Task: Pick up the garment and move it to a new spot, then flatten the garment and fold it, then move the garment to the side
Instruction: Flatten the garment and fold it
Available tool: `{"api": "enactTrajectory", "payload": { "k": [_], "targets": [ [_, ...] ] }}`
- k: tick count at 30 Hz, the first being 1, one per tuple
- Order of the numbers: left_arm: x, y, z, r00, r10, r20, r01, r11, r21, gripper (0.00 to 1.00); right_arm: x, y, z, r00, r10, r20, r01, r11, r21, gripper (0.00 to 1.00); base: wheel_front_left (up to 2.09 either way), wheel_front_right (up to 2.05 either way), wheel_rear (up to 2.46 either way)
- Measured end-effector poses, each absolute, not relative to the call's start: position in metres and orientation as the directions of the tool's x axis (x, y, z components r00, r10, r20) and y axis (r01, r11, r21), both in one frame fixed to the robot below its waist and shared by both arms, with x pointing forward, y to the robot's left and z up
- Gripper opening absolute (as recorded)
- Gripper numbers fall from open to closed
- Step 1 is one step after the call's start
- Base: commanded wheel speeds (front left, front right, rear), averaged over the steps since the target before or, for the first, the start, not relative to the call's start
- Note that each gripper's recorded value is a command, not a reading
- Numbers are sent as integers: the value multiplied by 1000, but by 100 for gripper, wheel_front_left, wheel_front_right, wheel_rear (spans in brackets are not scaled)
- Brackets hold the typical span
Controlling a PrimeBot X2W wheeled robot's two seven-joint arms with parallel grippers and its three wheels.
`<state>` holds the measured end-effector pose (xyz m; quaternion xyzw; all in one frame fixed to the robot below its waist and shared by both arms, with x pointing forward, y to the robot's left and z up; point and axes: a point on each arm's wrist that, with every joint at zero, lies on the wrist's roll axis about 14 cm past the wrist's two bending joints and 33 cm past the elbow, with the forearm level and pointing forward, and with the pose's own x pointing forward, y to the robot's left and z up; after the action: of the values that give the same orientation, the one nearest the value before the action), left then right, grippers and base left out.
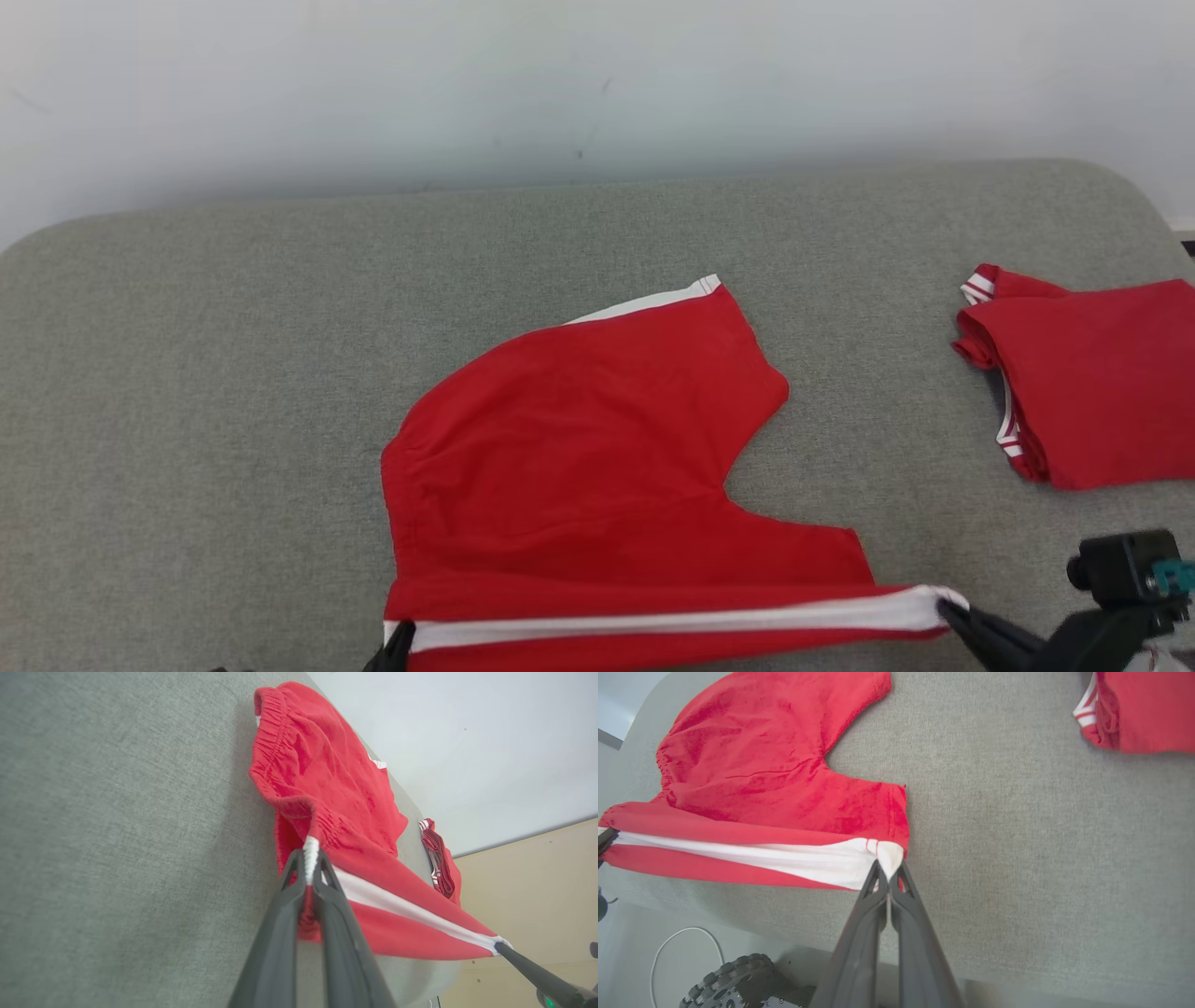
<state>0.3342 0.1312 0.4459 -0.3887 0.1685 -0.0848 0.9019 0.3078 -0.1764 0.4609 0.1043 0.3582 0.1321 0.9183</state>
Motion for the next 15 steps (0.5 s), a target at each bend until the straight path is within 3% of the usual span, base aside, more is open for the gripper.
{"api": "enactTrajectory", "payload": {
  "k": [9,15],
  "targets": [
    [381,121,483,958,-270,-102,106,659,-745,0,394,-166,491,773,342,-534,-302,939,164,0,0,0,0],
    [413,123,490,974,-217,-66,96,656,-749,0,450,-143,497,778,389,-493,-374,918,134,0,0,0,0]
  ]
}}
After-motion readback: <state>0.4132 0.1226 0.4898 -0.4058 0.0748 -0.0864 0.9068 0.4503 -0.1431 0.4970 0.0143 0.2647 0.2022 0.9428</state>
